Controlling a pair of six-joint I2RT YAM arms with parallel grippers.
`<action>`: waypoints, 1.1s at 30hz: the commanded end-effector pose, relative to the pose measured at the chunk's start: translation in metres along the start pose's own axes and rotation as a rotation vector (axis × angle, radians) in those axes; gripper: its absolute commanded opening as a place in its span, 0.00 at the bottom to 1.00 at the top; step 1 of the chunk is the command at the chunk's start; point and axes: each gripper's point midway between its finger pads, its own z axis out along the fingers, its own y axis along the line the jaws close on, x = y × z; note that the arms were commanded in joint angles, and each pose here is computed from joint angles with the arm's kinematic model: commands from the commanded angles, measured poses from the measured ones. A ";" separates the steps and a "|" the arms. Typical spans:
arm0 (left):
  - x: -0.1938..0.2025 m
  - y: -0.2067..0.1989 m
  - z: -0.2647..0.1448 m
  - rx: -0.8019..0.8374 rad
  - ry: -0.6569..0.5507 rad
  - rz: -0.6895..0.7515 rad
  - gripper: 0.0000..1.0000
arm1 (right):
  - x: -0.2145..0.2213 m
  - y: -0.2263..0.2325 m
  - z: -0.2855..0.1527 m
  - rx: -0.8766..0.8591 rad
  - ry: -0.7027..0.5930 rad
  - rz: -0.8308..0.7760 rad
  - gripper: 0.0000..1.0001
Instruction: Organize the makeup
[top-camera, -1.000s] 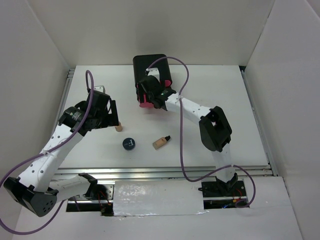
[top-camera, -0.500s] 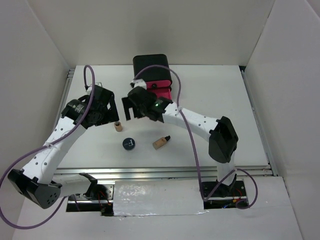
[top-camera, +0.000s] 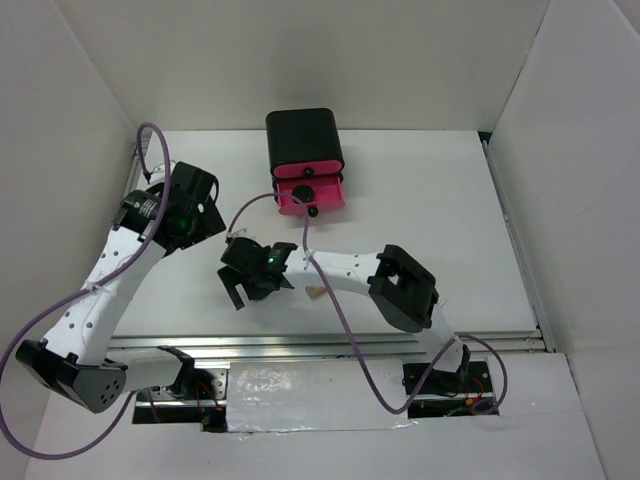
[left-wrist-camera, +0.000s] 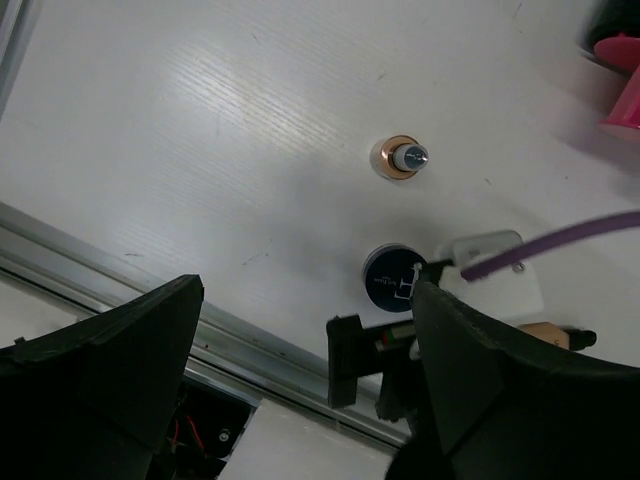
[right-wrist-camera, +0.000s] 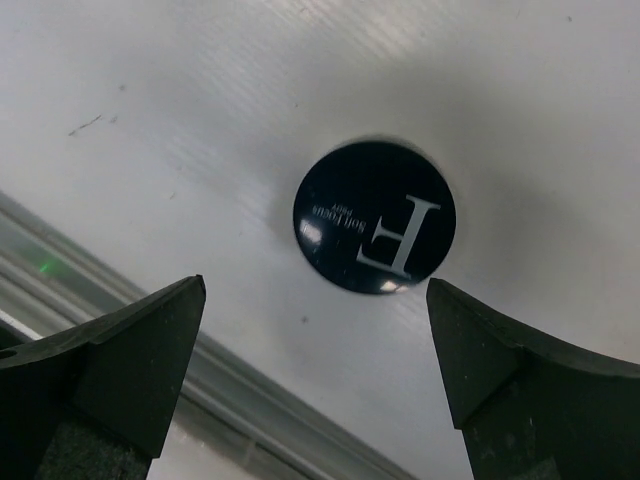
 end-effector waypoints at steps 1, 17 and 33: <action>-0.004 0.002 -0.006 0.032 -0.016 -0.016 0.99 | -0.019 -0.002 0.020 0.052 -0.047 -0.002 1.00; -0.006 0.002 -0.013 0.107 -0.032 0.029 0.99 | -0.033 -0.028 0.037 0.164 -0.104 -0.007 1.00; -0.011 -0.004 -0.022 0.174 -0.058 0.030 0.99 | -0.027 -0.016 0.077 0.000 -0.055 -0.069 0.70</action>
